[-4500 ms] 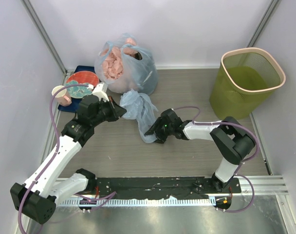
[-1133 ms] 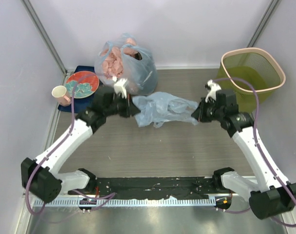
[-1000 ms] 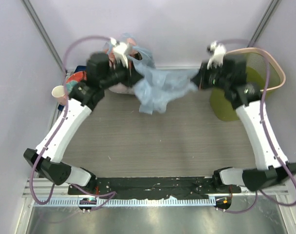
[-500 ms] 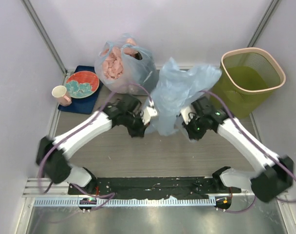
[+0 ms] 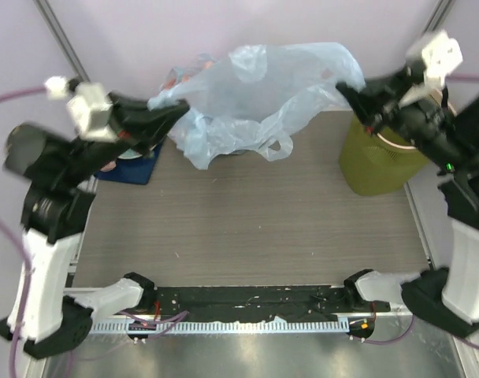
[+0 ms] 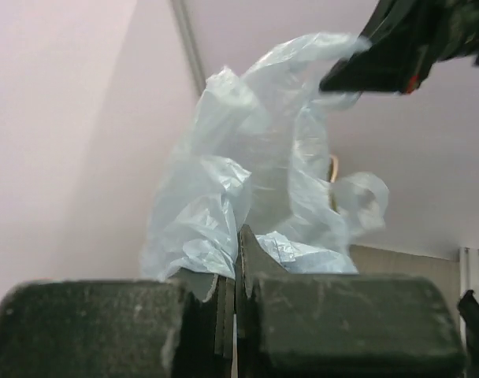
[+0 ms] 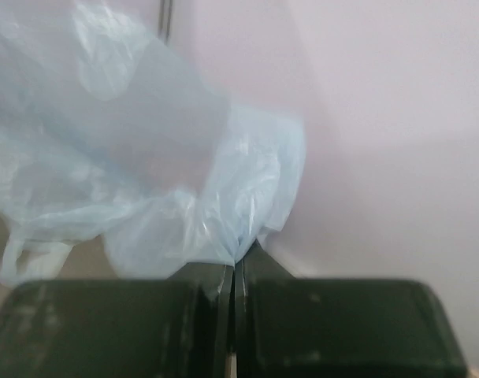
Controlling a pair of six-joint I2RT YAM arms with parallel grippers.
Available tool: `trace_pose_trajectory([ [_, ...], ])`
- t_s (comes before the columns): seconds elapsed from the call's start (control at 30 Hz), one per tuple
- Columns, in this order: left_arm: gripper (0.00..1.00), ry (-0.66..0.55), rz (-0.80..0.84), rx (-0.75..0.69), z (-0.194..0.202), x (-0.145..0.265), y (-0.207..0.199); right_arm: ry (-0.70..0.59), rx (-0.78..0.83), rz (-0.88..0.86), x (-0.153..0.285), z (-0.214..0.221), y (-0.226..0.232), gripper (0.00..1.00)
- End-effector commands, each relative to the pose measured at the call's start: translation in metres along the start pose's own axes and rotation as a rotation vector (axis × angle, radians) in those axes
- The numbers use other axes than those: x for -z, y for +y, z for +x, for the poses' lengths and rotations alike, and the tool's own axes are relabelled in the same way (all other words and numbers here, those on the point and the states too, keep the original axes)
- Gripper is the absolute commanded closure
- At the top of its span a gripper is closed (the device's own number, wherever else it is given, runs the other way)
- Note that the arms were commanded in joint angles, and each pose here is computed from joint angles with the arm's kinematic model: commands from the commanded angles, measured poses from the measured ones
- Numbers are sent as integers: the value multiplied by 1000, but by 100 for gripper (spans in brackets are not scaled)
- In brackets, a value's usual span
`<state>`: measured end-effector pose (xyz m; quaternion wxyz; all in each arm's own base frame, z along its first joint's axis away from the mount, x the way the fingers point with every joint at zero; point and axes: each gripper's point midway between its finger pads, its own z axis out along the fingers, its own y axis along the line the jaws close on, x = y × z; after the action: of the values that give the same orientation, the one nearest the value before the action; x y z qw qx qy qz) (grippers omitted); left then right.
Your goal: Put the trash bags into the trash bin
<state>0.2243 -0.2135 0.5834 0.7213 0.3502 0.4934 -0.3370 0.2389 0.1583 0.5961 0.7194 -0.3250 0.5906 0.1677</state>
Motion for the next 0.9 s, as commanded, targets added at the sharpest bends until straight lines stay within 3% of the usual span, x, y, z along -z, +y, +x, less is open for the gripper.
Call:
trace_pose_trajectory([
  [0.0, 100, 211, 151, 111, 113, 9, -37, 218, -208, -181, -6, 108, 57, 99],
  [0.03, 100, 372, 166, 106, 170, 21, -43, 420, -230, -229, 8, 176, 76, 99],
  [0.07, 100, 645, 229, 177, 242, 56, -74, 680, -155, -345, 33, 280, 108, 99],
  [0.1, 100, 889, 267, 128, 323, 98, -85, 870, -94, -327, 58, 338, 110, 99],
  [0.13, 100, 1070, 359, 140, 364, 128, -101, 1058, -60, -407, 96, 380, 124, 99],
  [0.17, 100, 1265, 432, 200, 381, 171, -126, 1182, -35, -448, 122, 412, 131, 99],
  [0.23, 100, 1382, 542, 324, 373, 200, -149, 1170, -71, -503, 131, 403, 142, 99],
  [0.3, 100, 1240, 486, 333, 335, 167, -140, 1010, -136, -480, 104, 355, 141, 99],
  [0.33, 100, 1101, 495, 382, 304, 148, -145, 859, -174, -508, 82, 308, 143, 99],
  [0.4, 100, 858, 395, 416, 244, 110, -119, 767, -285, -490, 59, 268, 144, 99],
  [0.43, 100, 704, 344, 492, 213, 86, -105, 639, -295, -505, 42, 229, 141, 99],
  [0.53, 100, 476, 279, 544, 161, 59, -95, 512, -385, -514, 17, 190, 142, 99],
  [0.63, 100, 365, 262, 547, 158, 50, -93, 462, -454, -565, -4, 176, 149, 99],
  [0.77, 99, 342, 210, 632, 166, 36, -83, 366, -563, -586, -27, 153, 152, 99],
  [0.87, 92, 298, 238, 661, 158, 28, -84, 310, -625, -610, -39, 140, 156, 99],
])
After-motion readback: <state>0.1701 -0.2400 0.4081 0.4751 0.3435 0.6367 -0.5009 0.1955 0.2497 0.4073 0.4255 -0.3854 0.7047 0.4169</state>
